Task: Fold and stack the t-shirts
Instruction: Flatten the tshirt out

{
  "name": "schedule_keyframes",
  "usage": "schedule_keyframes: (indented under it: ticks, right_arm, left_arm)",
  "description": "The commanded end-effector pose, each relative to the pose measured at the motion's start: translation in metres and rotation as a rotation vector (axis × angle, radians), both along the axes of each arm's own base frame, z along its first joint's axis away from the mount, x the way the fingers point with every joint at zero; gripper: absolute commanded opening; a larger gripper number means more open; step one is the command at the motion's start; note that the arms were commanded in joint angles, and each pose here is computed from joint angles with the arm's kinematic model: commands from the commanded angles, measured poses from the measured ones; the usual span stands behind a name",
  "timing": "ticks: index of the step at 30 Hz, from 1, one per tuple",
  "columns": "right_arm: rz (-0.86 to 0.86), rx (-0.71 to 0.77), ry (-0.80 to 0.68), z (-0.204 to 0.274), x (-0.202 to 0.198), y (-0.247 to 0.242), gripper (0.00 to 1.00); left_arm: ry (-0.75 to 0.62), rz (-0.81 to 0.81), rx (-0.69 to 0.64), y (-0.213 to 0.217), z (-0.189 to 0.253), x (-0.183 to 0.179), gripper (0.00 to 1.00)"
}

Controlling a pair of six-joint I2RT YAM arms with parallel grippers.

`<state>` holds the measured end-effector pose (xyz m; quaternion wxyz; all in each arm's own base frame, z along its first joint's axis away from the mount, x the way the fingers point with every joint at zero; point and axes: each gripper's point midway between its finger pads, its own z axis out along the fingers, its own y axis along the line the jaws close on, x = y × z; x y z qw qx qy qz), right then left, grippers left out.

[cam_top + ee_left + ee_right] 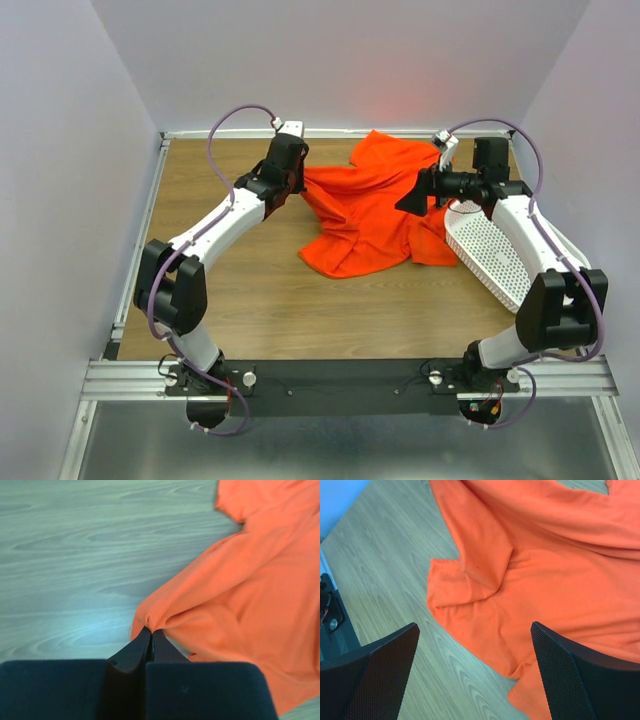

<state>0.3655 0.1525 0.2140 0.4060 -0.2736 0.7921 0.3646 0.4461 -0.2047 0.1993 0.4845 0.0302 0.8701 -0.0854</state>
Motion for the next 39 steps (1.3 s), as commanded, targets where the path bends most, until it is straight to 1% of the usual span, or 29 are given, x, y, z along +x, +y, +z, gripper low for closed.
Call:
schedule_keyframes:
  ticks: [1,3,4,5,7,8,9,10,11,12,13,14,15,17,18,19,20,22,23,25,28,31,34,36,39]
  right_arm:
    - [0.037,0.014,0.039,-0.011,-0.007,0.003,1.0]
    - [0.039,0.016,0.044,-0.012,-0.008,0.003,1.0]
    - [0.039,0.016,0.047,-0.013,-0.008,0.003,1.0]
    - [0.04,0.016,0.05,-0.014,-0.008,0.004,1.0]
    - [0.043,0.017,0.056,-0.015,-0.008,0.004,1.0]
    - [0.044,0.017,0.058,-0.015,-0.008,0.004,1.0]
    - [0.042,0.014,0.06,-0.016,-0.008,0.004,1.0]
    - [0.042,0.014,0.063,-0.017,-0.008,0.004,1.0]
    - [0.044,0.009,0.065,-0.018,-0.008,0.005,1.0]
    - [0.047,0.007,0.065,-0.019,-0.008,0.005,1.0]
    - [0.048,0.007,0.067,-0.019,-0.008,0.006,1.0]
    - [0.048,0.008,0.066,-0.019,-0.008,0.006,1.0]
    - [0.052,0.008,0.066,-0.019,-0.009,0.007,1.0]
    - [0.052,0.007,0.068,-0.02,-0.009,0.007,1.0]
    - [0.052,0.005,0.069,-0.021,-0.008,0.006,1.0]
    - [0.054,0.004,0.07,-0.021,-0.009,0.007,1.0]
    - [0.054,0.004,0.074,-0.022,-0.009,0.007,1.0]
    - [0.055,0.004,0.079,-0.023,-0.009,0.008,1.0]
    - [0.057,0.004,0.081,-0.024,-0.009,0.008,1.0]
    - [0.055,0.003,0.083,-0.024,-0.009,0.007,1.0]
    - [0.058,0.003,0.078,-0.023,-0.009,0.008,1.0]
    - [0.058,0.0,0.077,-0.023,-0.009,0.008,1.0]
    - [0.058,0.0,0.08,-0.024,-0.01,0.008,1.0]
    - [0.057,0.0,0.081,-0.024,-0.01,0.007,1.0]
    - [0.057,-0.004,0.083,-0.026,-0.009,0.007,1.0]
  left_arm:
    - [0.085,0.117,0.148,0.035,-0.028,-0.011,0.0]
    - [0.121,0.164,0.19,0.047,-0.046,-0.018,0.12]
    - [0.144,0.211,0.221,0.058,-0.058,-0.024,0.24]
    - [0.142,0.235,0.227,0.062,-0.058,-0.024,0.28]
    - [0.156,0.265,0.243,0.069,-0.068,-0.032,0.36]
    - [0.173,0.257,0.241,0.07,-0.076,-0.037,0.38]
    - [0.167,0.238,0.22,0.067,-0.074,-0.039,0.39]
    - [0.165,0.215,0.195,0.062,-0.074,-0.04,0.44]
    - [0.169,0.194,0.166,0.057,-0.079,-0.043,0.45]
    - [0.162,0.197,0.159,0.058,-0.077,-0.044,0.47]
    - [0.151,0.21,0.155,0.06,-0.077,-0.044,0.52]
    - [0.162,0.218,0.156,0.064,-0.083,-0.048,0.53]
    - [0.161,0.228,0.143,0.066,-0.085,-0.048,0.53]
    - [0.163,0.221,0.043,0.066,-0.087,-0.044,0.54]
    - [0.186,0.248,-0.007,0.076,-0.098,-0.048,0.54]
    - [0.171,0.214,-0.082,0.068,-0.098,-0.045,0.54]
    - [0.198,0.219,-0.105,0.073,-0.114,-0.055,0.54]
    - [0.166,0.238,-0.225,0.078,-0.112,-0.05,0.52]
    - [0.17,0.252,-0.25,0.082,-0.121,-0.053,0.52]
    - [0.159,0.275,-0.316,0.091,-0.124,-0.046,0.49]
    - [0.177,0.257,-0.356,0.09,-0.134,-0.04,0.47]
    - [0.201,0.17,-0.401,0.072,-0.135,-0.027,0.44]
    - [0.24,0.121,-0.417,0.062,-0.145,-0.024,0.44]
    - [0.244,0.109,-0.421,0.059,-0.146,-0.02,0.44]
    - [0.272,0.104,-0.404,0.059,-0.158,-0.021,0.44]
